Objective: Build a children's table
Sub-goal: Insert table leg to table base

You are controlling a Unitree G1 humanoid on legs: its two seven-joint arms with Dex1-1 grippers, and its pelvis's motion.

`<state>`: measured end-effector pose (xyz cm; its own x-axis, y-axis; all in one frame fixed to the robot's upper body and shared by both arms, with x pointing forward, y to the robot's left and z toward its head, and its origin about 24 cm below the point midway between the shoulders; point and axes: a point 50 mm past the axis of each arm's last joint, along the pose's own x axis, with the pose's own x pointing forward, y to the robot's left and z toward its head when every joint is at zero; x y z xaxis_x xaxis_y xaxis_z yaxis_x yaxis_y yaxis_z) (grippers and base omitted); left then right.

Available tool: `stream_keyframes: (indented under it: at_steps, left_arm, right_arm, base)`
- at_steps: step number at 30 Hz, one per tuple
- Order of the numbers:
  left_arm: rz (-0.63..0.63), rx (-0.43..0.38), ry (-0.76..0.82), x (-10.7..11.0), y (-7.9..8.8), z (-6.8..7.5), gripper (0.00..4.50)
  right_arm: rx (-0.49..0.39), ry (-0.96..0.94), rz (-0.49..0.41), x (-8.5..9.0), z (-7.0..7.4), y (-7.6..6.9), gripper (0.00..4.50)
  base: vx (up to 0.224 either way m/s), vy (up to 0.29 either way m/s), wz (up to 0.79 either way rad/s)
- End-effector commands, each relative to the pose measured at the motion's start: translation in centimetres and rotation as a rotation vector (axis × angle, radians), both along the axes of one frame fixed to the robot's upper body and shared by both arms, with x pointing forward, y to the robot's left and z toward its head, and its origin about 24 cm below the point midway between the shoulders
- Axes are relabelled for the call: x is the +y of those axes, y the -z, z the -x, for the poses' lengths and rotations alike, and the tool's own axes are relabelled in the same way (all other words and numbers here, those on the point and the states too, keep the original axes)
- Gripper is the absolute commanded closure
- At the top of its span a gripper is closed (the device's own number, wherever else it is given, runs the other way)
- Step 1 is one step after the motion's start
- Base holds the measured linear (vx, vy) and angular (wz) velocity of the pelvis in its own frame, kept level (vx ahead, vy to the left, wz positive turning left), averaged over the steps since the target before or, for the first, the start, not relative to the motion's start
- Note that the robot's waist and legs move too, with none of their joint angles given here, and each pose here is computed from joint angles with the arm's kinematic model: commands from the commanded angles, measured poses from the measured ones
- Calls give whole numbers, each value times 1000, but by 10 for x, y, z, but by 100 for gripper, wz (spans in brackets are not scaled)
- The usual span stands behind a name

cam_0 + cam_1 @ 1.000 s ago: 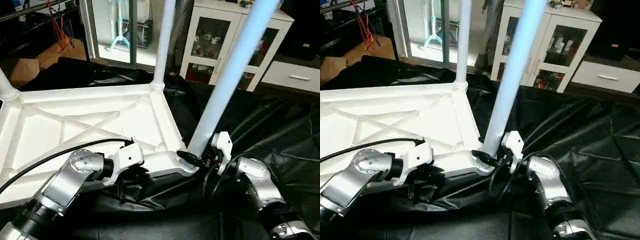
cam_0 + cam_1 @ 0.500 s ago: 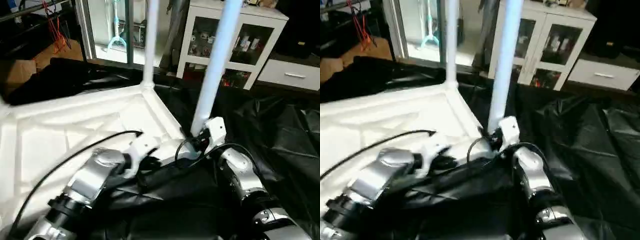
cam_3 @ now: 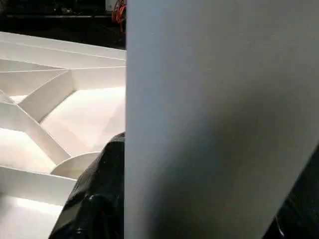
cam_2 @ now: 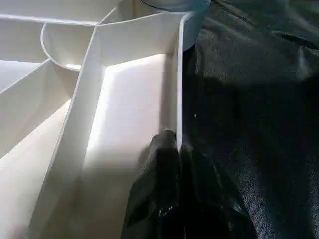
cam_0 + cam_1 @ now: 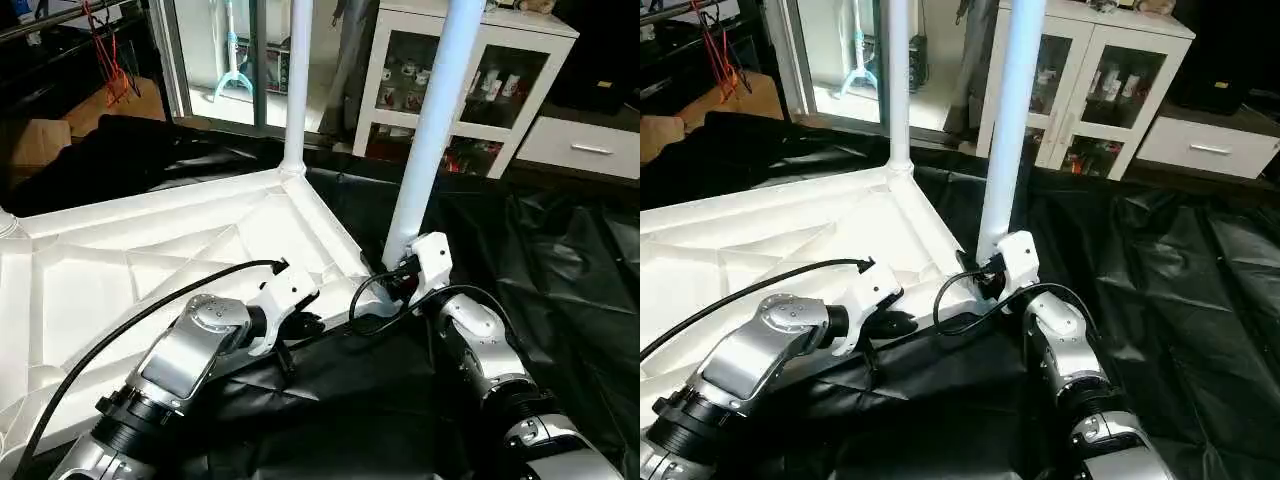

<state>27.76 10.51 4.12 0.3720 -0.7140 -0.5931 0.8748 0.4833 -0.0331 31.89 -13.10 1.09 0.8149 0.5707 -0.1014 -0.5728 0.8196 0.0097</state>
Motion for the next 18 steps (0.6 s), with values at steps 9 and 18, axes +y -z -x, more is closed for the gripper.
stream_keyframes:
  at_steps: [9, 18]
  left_arm:
    - [2, 59, 30, -9, 11, 8, 450]
    - [51, -24, -67, 27, -1, -1, 450]
  right_arm:
    - [417, 98, 148, -21, 50, 80, 254]
    - [401, 143, -343, -31, 32, 53, 255]
  base:
    - [0, 0, 0]
    - [0, 0, 0]
